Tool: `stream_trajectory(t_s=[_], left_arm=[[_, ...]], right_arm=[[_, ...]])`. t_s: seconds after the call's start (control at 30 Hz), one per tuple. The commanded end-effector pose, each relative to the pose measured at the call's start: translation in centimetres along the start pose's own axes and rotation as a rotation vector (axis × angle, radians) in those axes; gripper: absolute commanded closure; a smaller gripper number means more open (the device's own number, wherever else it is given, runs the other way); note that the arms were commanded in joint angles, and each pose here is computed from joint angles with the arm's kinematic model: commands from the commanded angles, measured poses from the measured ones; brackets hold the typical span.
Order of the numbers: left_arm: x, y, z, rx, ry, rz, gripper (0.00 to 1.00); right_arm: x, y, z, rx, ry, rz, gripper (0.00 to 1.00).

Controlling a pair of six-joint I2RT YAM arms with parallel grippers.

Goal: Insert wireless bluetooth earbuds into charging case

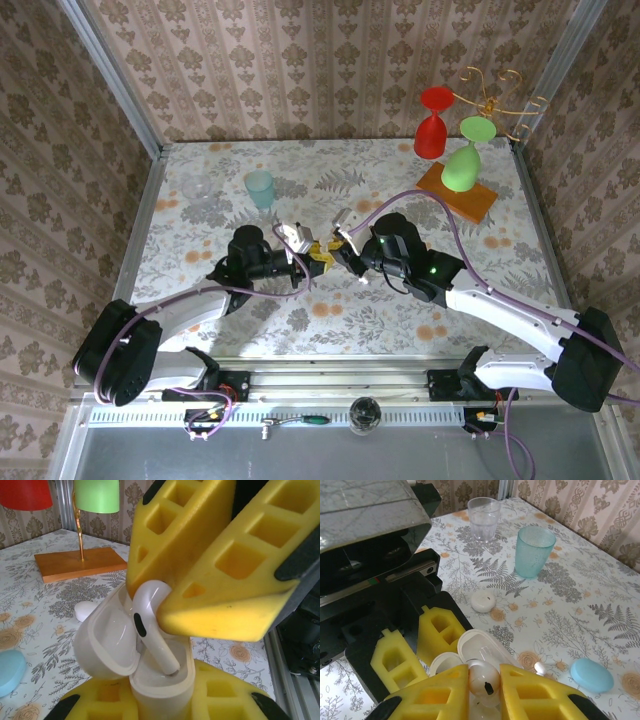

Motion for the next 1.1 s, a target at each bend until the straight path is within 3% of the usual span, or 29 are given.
stream_trajectory(t_s=[0.0, 0.53, 0.67, 0.83, 0.93, 1.07], left_arm=[[-2.1, -0.2, 0.4, 0.027, -0.053, 0.028, 1.00], [-2.2, 0.4, 0.3, -0.002, -0.071, 0.000, 1.00], [-2.1, 0.5, 0.2, -0.008, -0.076, 0.008, 1.00], [-1.7, 0.8, -0.2, -0.023, -0.083, 0.022, 1.00], [-1.6, 0.6, -0.5, -0.022, -0.097, 0.075, 1.00], [-1.0, 0.4, -1.0, -0.043, -0.100, 0.145, 1.00]], right_arm=[[-1.1, 0.4, 0.0, -0.023, -0.042, -0.022, 0.78], [-0.5, 2.0, 0.3, -0.142, -0.026, -0.026, 0.78], [-0.8, 2.3, -0.3, -0.162, -0.027, -0.019, 0.70], [-2.4, 1.3, -2.2, -0.122, -0.081, 0.028, 0.46], [-2.4, 0.4, -3.3, -0.087, -0.106, 0.075, 0.41], [-1.1, -2.7, -4.9, 0.033, -0.138, 0.278, 0.39]])
Point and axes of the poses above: each hand's point on the last joint's axis, 136 mm out from that joint toward the fingers, its own z axis out along the fingers, its own y axis along the line the jaws close on, x = y × z, the point moved 4 cm from there along -z, back along the fingers, and after that the axes turned 3 degrees about -z, right-handed, at the moved point
